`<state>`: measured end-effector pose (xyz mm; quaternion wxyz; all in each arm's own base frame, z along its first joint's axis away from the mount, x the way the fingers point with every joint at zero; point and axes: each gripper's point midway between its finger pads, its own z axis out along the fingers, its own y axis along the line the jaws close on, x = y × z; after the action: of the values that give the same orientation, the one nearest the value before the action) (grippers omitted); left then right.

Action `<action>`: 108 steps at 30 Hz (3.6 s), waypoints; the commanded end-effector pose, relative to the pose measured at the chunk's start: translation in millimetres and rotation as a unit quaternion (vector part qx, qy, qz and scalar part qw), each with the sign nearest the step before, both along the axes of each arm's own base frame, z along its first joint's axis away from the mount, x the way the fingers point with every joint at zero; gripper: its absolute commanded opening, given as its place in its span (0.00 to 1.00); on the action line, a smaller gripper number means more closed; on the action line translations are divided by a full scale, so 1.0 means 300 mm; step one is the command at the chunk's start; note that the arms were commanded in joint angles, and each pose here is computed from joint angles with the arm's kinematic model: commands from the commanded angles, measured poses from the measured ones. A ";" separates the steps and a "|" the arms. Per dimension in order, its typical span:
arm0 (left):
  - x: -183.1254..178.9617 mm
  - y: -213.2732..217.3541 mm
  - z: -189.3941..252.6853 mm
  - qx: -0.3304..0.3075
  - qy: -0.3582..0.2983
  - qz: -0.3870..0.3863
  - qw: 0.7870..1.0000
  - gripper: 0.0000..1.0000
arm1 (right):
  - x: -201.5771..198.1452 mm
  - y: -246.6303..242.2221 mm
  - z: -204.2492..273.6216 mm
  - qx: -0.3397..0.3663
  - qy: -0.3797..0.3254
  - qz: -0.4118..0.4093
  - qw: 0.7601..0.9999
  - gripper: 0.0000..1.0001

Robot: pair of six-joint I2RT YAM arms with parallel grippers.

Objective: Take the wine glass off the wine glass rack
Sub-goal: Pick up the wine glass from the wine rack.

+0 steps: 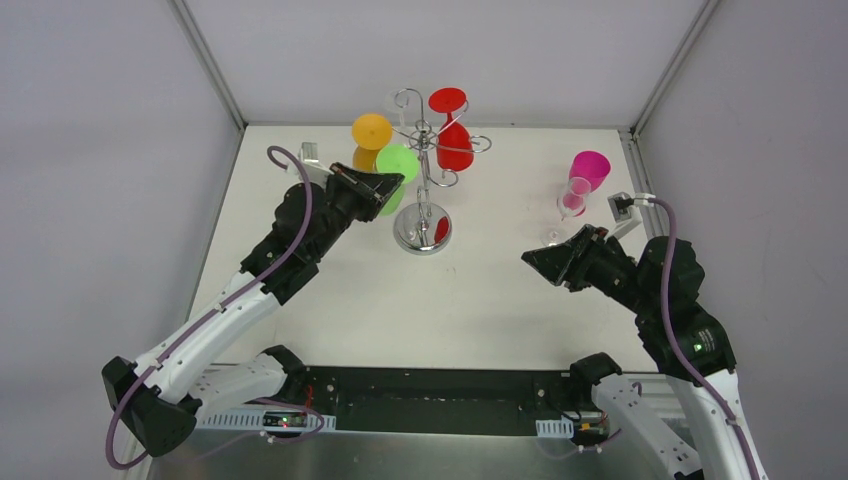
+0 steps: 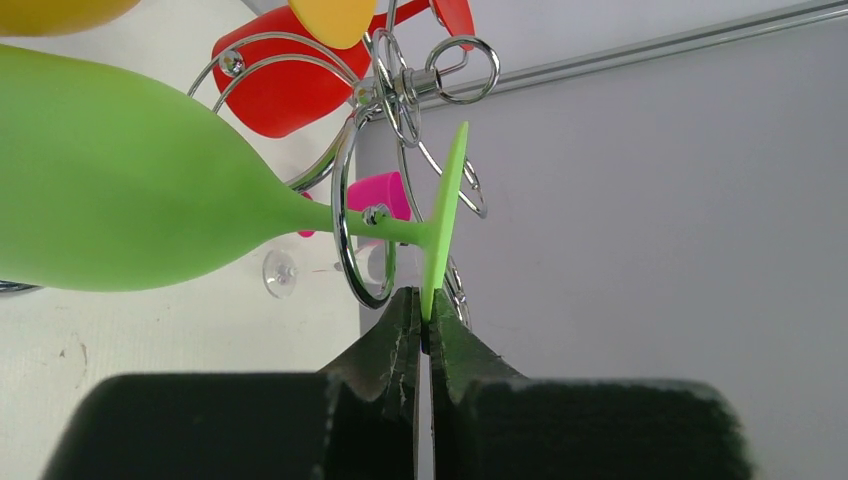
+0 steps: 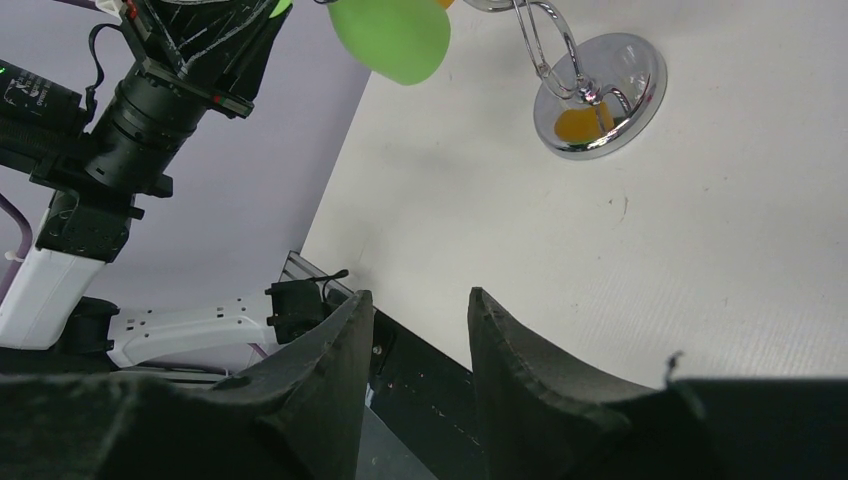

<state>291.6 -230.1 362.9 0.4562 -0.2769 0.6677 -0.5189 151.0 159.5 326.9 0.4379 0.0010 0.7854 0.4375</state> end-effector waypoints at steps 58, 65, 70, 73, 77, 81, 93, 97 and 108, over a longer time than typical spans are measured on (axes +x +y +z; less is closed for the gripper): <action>0.084 0.000 0.189 -0.100 -0.010 -0.050 0.994 0.00 | 0.029 -0.025 -0.048 -0.019 -0.011 -0.026 0.999 0.42; 0.063 -0.015 0.202 -0.103 0.003 -0.068 0.992 0.00 | 0.032 -0.021 -0.046 -0.016 -0.008 -0.026 1.000 0.42; 0.044 -0.015 0.201 -0.103 0.015 -0.075 0.992 0.00 | 0.033 -0.021 -0.041 -0.013 -0.007 -0.027 1.000 0.42; 0.031 -0.018 0.203 -0.108 0.018 -0.083 0.991 0.00 | 0.033 -0.019 -0.037 -0.011 -0.007 -0.026 1.000 0.42; 0.015 -0.022 0.202 -0.113 0.024 -0.091 0.989 0.00 | 0.033 -0.018 -0.034 -0.009 -0.005 -0.026 1.000 0.42; -0.004 -0.018 0.205 -0.115 0.024 -0.096 0.988 0.00 | 0.032 -0.018 -0.032 -0.007 -0.004 -0.027 1.000 0.42; -0.071 -0.014 0.190 -0.112 0.034 -0.113 0.987 0.00 | 0.033 -0.018 -0.025 -0.002 -0.001 -0.031 1.000 0.42; -0.086 -0.026 0.172 -0.111 0.042 -0.126 0.985 0.00 | 0.033 -0.016 -0.021 0.000 0.001 -0.031 1.000 0.43; -0.105 -0.055 0.146 -0.107 0.053 -0.147 0.982 0.00 | 0.020 -0.028 -0.023 0.001 0.003 -0.038 0.999 0.43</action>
<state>275.7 -241.6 392.1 0.3148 -0.2741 0.6745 -0.6089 159.2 152.7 305.9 0.4374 0.0282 0.7976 0.4144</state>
